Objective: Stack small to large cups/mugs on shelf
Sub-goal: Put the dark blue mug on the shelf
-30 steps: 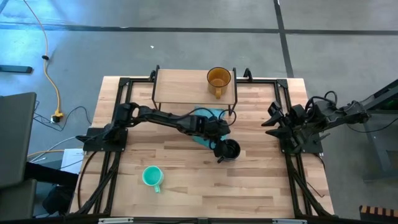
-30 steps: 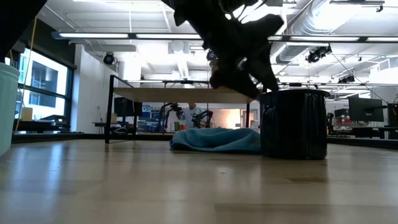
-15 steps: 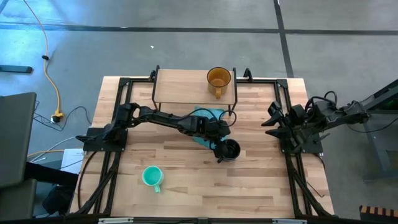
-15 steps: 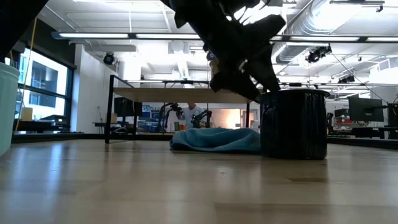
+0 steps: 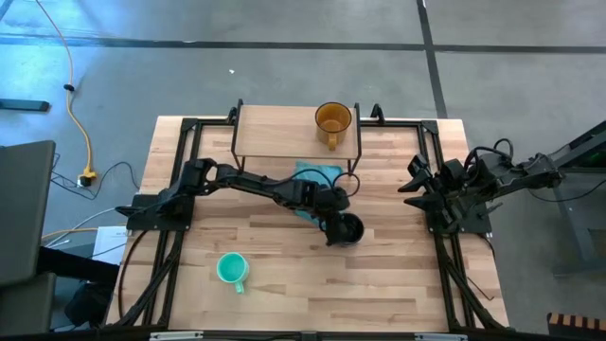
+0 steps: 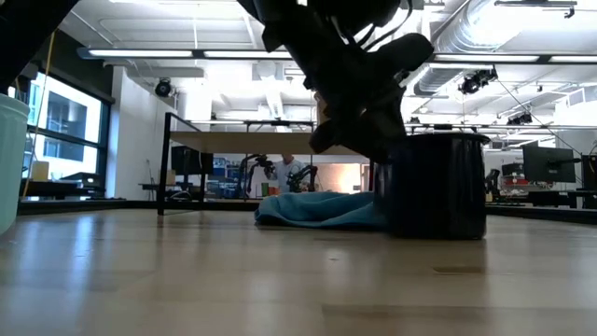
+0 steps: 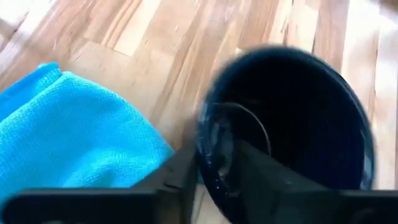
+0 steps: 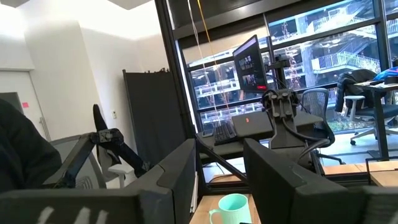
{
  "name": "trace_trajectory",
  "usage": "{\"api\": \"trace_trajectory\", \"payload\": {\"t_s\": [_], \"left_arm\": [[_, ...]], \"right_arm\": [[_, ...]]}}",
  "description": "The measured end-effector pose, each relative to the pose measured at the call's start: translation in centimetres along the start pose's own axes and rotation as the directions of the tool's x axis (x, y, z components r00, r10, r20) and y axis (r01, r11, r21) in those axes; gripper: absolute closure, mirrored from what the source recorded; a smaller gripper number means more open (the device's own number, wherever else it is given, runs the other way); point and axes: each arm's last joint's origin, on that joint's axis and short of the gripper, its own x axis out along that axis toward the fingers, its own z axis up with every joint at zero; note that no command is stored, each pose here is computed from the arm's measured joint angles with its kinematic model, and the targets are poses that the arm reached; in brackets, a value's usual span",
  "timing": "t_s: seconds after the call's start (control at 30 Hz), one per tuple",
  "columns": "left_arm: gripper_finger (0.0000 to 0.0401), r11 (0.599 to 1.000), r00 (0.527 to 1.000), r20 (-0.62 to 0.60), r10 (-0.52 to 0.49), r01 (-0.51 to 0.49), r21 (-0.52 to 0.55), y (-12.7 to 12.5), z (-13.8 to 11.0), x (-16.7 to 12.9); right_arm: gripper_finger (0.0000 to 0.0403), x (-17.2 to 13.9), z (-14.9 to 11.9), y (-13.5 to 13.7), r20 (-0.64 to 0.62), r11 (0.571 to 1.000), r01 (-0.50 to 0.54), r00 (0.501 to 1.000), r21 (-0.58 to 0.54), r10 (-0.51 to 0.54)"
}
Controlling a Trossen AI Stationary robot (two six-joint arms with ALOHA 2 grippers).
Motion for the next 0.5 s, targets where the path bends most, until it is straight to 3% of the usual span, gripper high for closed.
{"api": "trace_trajectory", "payload": {"t_s": [0.13, 0.33, 0.5], "left_arm": [[0.0387, 1.0, 1.0, -0.015, 0.008, -0.008, -0.003, -0.3, -0.3, -0.1], [0.0362, 1.0, 0.998, -0.062, 0.02, -0.02, -0.002, -0.9, -1.1, -0.1], [0.0391, 0.999, 0.99, -0.131, 0.047, -0.047, -0.002, -1.2, -2.0, -0.3]], "right_arm": [[0.0274, 0.0, 0.0, 0.0, 0.0, 1.0, 0.0, 1.0, 0.003, 0.0], [0.0274, 0.0, 0.0, 0.0, -0.004, 1.0, 0.001, 1.0, 0.005, -0.001], [0.0274, 0.0, -0.1, 0.0, -0.006, 1.0, 0.001, 1.0, -0.002, -0.001]]}}
